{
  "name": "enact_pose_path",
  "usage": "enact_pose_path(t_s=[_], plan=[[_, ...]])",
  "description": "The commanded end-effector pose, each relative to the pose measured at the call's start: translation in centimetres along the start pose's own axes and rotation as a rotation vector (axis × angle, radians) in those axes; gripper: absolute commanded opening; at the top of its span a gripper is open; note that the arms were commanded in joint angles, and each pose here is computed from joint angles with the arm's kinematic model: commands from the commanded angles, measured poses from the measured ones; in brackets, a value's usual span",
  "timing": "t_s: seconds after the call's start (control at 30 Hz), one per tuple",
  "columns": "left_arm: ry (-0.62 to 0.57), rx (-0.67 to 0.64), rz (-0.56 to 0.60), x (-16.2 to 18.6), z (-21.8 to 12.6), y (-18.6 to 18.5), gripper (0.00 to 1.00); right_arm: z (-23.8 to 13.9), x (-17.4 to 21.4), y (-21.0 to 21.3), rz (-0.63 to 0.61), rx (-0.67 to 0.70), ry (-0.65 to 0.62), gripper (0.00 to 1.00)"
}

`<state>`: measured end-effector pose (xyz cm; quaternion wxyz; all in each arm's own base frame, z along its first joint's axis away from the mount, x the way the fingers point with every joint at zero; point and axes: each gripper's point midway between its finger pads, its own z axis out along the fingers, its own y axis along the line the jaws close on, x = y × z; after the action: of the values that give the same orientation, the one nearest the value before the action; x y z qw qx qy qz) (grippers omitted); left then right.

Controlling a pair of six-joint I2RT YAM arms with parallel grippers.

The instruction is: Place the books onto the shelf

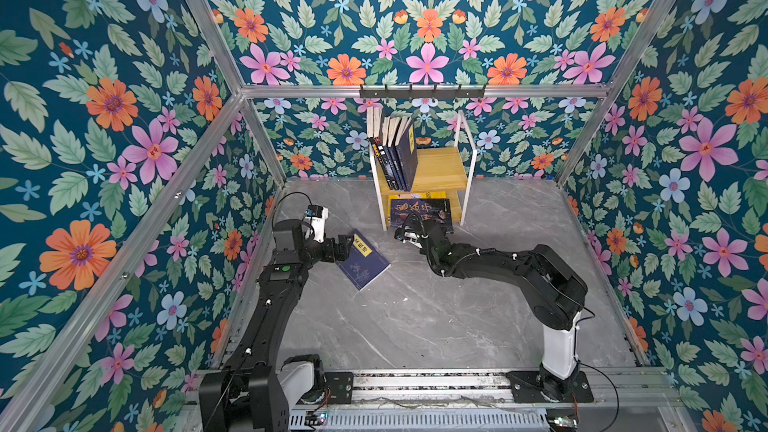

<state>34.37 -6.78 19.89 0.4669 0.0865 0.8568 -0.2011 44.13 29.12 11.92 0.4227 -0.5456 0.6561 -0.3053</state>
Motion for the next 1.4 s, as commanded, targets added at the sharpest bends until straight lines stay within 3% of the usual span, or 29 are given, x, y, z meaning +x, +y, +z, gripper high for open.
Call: enact_pose_path(t_s=[0.0,0.57,0.97,1.37], plan=[[-0.007,0.015,0.004,-0.2,0.0,-0.3,1.0,0.6,-0.3,-1.1,-0.002,0.017,-0.012,0.0],[-0.008,0.014,0.004,-0.3,-0.1,-0.4,1.0,4.8,-1.0,-4.6,0.019,0.032,-0.028,0.0],[-0.001,0.018,0.013,0.1,0.1,-0.5,1.0,7.1,-1.6,-4.7,0.027,0.024,-0.039,0.0],[-0.005,0.018,0.017,0.0,0.0,-0.5,1.0,5.8,-2.1,-3.5,0.041,-0.032,-0.064,0.0]])
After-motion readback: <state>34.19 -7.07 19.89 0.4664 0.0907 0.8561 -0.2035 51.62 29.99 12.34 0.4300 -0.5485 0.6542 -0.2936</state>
